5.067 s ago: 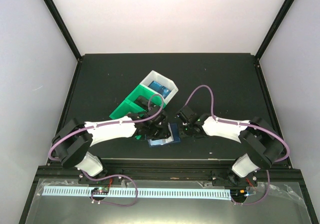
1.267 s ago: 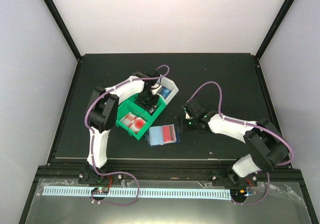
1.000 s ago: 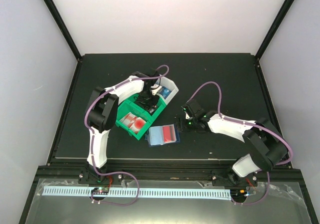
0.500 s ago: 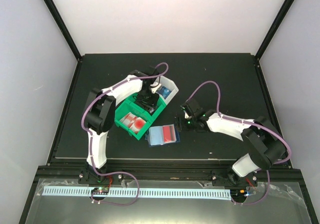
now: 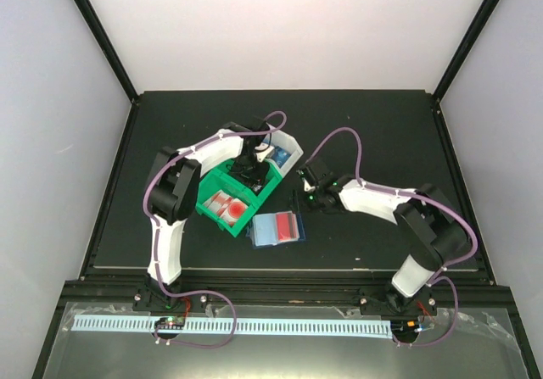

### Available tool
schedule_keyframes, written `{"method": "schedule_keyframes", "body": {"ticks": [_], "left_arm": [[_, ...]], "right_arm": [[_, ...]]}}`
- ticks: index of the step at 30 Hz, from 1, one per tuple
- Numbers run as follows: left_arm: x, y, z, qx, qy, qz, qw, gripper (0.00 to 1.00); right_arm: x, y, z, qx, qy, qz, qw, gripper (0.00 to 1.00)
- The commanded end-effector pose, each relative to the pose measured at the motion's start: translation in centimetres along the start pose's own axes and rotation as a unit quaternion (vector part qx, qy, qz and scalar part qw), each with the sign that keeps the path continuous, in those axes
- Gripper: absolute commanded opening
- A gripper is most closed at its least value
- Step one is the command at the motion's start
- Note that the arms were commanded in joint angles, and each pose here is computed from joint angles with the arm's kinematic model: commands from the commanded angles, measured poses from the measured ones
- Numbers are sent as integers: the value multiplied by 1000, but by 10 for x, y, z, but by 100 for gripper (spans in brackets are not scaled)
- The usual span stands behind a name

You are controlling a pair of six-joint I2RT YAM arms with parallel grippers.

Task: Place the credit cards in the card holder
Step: Pick up the credit card from the storage box.

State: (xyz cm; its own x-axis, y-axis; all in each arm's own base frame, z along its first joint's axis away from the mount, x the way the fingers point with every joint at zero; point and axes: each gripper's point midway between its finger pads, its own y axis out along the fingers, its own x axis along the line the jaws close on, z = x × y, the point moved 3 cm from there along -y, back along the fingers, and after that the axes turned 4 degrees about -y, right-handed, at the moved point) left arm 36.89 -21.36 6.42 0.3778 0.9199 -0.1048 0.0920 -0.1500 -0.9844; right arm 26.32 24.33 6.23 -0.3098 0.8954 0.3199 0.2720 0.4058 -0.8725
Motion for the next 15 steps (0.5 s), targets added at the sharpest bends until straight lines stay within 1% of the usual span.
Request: {"method": "schedule_keyframes", "body": {"ticks": [1,4,10,15], "left_arm": [[3,10,3,15,4,11,1000,47],[0,13,5,22,5,21,1000,43],[-4,3,4,15,4,36,999,27],[-13,-16,0,-5,8,63,998,20]], "right_arm": [[3,3,-20,-8,-13,14,1000,66],[5,8,-28,-7,-13,18,1000,66],[13,22,-37,4,-21,22,1000,65],[13,33,-41,15,-25,30,999,65]]}}
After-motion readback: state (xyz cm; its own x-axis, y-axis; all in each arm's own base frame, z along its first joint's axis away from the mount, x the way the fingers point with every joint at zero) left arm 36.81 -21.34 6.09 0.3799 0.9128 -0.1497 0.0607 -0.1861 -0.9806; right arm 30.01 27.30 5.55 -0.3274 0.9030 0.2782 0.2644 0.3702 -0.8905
